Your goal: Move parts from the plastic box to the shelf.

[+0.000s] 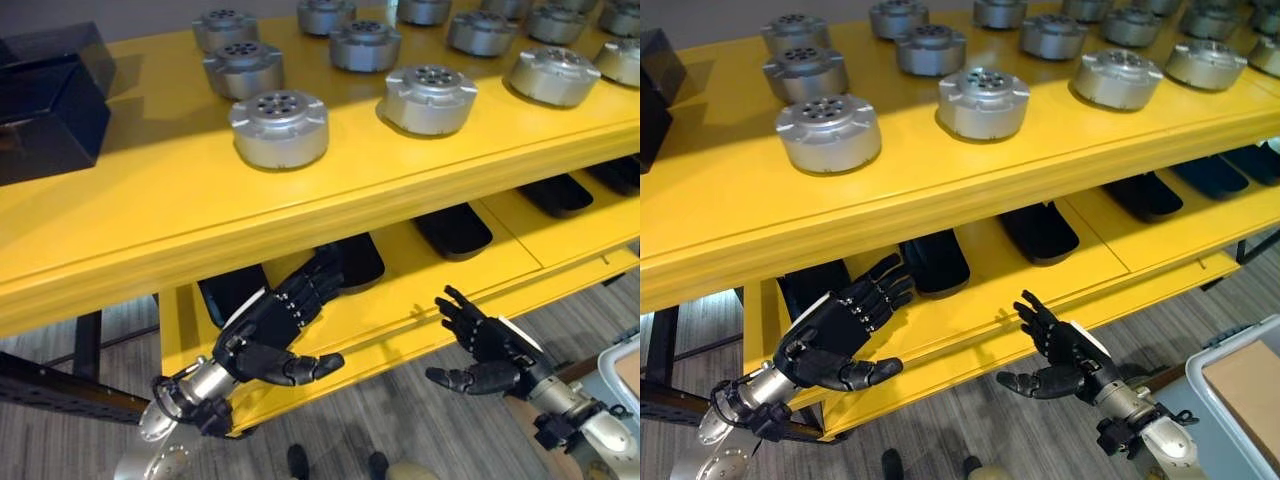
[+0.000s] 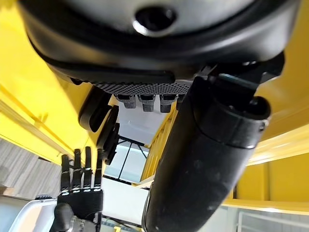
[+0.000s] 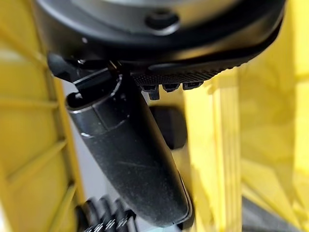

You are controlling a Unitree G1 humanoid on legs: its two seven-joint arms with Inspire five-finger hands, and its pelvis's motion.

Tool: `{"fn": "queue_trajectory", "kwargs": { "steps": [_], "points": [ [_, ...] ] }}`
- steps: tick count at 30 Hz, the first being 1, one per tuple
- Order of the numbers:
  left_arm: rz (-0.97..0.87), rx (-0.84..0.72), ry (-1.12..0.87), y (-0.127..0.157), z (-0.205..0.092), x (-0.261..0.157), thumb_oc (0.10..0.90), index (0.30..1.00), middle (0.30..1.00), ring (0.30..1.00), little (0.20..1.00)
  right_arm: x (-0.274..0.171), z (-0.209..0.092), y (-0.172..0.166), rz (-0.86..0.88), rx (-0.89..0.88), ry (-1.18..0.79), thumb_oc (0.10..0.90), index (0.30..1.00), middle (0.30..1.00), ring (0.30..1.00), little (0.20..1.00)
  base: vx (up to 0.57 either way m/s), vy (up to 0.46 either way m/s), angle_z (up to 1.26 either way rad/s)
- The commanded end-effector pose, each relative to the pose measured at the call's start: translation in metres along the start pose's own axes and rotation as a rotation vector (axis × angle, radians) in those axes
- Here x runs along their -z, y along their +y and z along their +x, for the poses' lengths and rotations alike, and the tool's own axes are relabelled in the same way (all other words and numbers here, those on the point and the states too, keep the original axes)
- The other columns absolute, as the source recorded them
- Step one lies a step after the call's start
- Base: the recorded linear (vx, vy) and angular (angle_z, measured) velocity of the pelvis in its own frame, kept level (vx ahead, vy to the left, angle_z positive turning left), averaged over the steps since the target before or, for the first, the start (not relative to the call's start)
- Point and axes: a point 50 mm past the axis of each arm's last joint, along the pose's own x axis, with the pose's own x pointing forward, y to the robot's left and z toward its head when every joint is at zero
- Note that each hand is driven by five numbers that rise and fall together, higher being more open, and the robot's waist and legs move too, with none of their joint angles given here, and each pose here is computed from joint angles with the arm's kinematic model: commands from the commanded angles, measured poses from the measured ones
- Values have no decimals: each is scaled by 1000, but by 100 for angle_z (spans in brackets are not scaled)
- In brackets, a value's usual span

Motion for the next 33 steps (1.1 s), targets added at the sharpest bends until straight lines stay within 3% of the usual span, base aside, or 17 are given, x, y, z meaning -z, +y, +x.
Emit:
{"fn": "queue_trajectory", "kwargs": {
  "steps": [1, 10, 19, 26, 33],
  "points": [
    [142, 52, -198, 0, 13, -36, 900, 1000, 1000, 1000, 1000, -51, 13, 2, -89, -84, -280, 900, 1000, 1000, 1000, 1000, -41, -149, 13],
    [158, 69, -274, -3, 15, -40, 900, 1000, 1000, 1000, 1000, -65, 15, -5, -132, -5, -371, 900, 1000, 1000, 1000, 1000, -169, -49, 33],
    [273, 45, -320, -6, 31, -48, 900, 1000, 1000, 1000, 1000, -66, 7, -12, -178, 198, -451, 900, 1000, 1000, 1000, 1000, -187, 117, 61],
    [325, -67, -321, 2, 28, -53, 900, 1000, 1000, 1000, 1000, -64, 18, 7, -146, 175, -482, 900, 1000, 1000, 1000, 1000, -131, 31, 25],
    [363, -83, -294, 2, 17, -51, 900, 1000, 1000, 1000, 1000, -65, 20, 13, -147, 225, -506, 900, 1000, 1000, 1000, 1000, -84, -203, 1]
  ]
}}
